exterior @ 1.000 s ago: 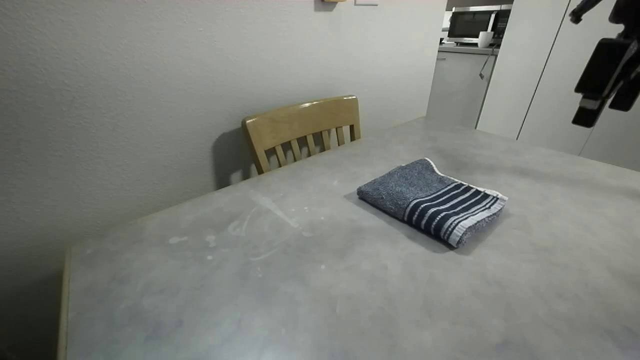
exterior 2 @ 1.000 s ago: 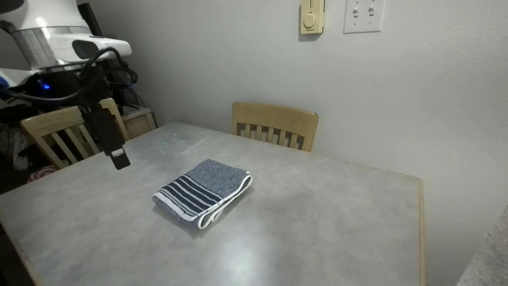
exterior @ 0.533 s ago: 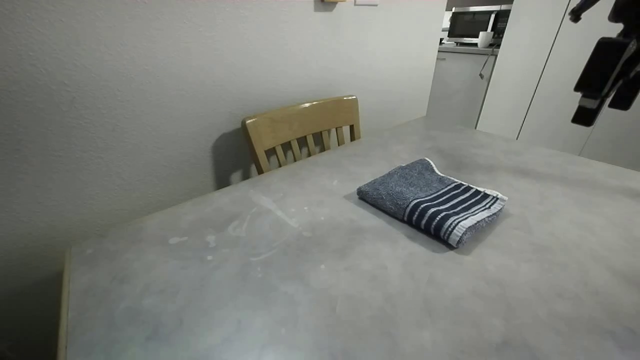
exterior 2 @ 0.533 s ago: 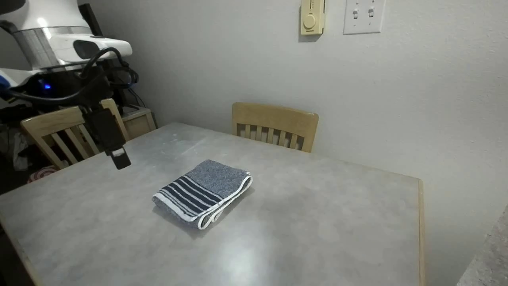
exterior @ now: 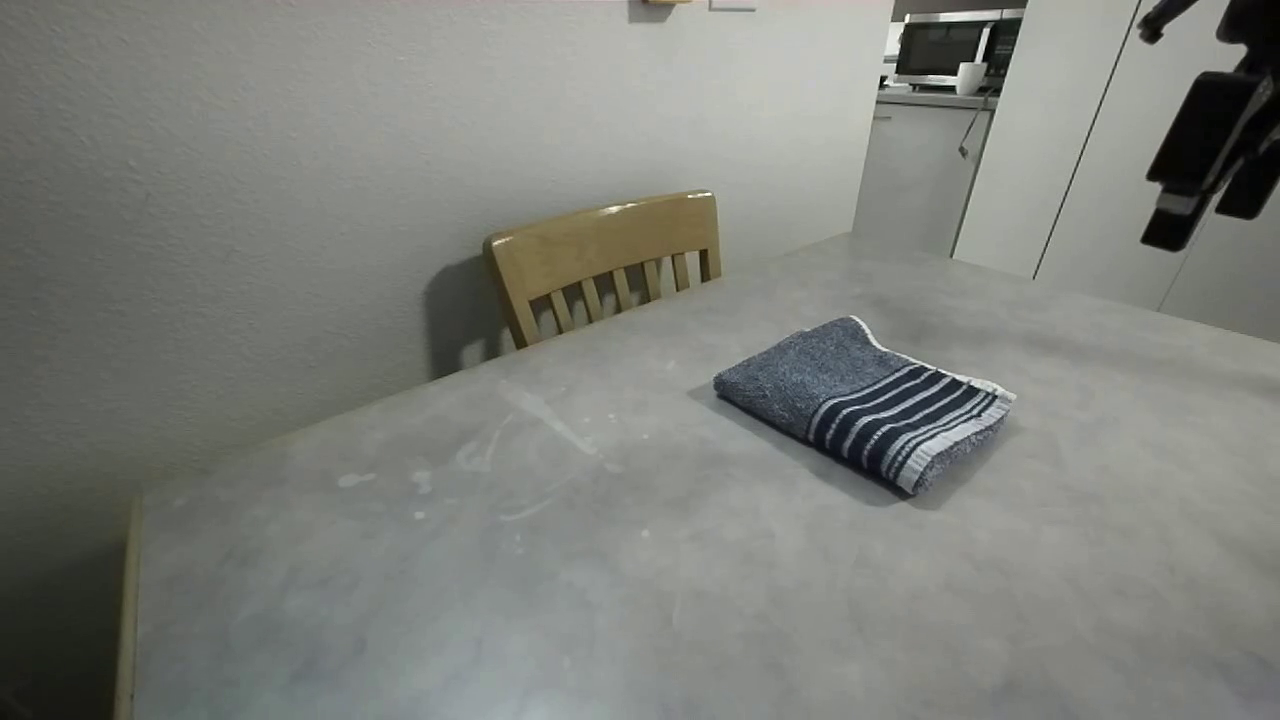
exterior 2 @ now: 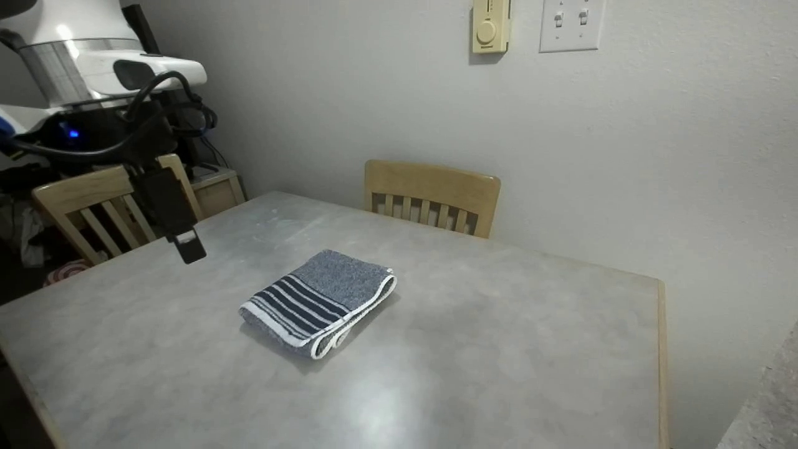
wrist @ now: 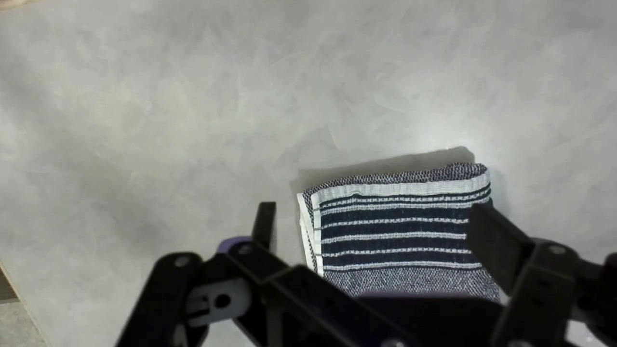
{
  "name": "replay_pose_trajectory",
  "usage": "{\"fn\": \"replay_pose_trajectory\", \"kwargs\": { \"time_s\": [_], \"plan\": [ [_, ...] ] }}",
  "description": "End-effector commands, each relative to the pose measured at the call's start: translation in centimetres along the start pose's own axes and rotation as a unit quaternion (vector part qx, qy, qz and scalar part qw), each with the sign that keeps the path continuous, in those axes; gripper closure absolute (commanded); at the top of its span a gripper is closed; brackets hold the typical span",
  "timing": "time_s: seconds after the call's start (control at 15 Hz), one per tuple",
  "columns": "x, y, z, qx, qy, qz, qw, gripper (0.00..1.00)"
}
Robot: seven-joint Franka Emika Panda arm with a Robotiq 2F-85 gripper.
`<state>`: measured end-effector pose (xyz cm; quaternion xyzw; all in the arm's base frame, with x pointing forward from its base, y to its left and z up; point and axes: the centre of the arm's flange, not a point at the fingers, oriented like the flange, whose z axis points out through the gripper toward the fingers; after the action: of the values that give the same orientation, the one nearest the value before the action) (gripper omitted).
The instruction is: Unfold the cloth on the table
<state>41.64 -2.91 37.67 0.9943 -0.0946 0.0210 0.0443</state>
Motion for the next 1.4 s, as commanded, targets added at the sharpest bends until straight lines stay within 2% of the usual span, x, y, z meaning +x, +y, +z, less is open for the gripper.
{"fn": "replay_pose_trajectory", "kwargs": {
  "time_s": [0.0,0.27,0.6,1.07,1.13,1.2,1.33],
  "plan": [
    [1.7,0.8,0.7,0.03,0.028,0.017,0.999,0.0],
    [4.8,2.8,2.5,0.088,0.031,0.075,0.9928,0.0],
    [9.4,4.5,7.3,0.136,-0.034,0.082,0.9868,0.0],
    [16.0,4.7,15.0,0.151,-0.125,0.068,0.9783,0.0],
    [16.1,4.7,15.3,0.159,-0.135,0.041,0.9771,0.0],
    [13.3,4.1,14.2,0.141,-0.113,0.066,0.9813,0.0],
    [14.5,4.2,15.4,0.146,-0.126,0.05,0.98,0.0]
  ]
}}
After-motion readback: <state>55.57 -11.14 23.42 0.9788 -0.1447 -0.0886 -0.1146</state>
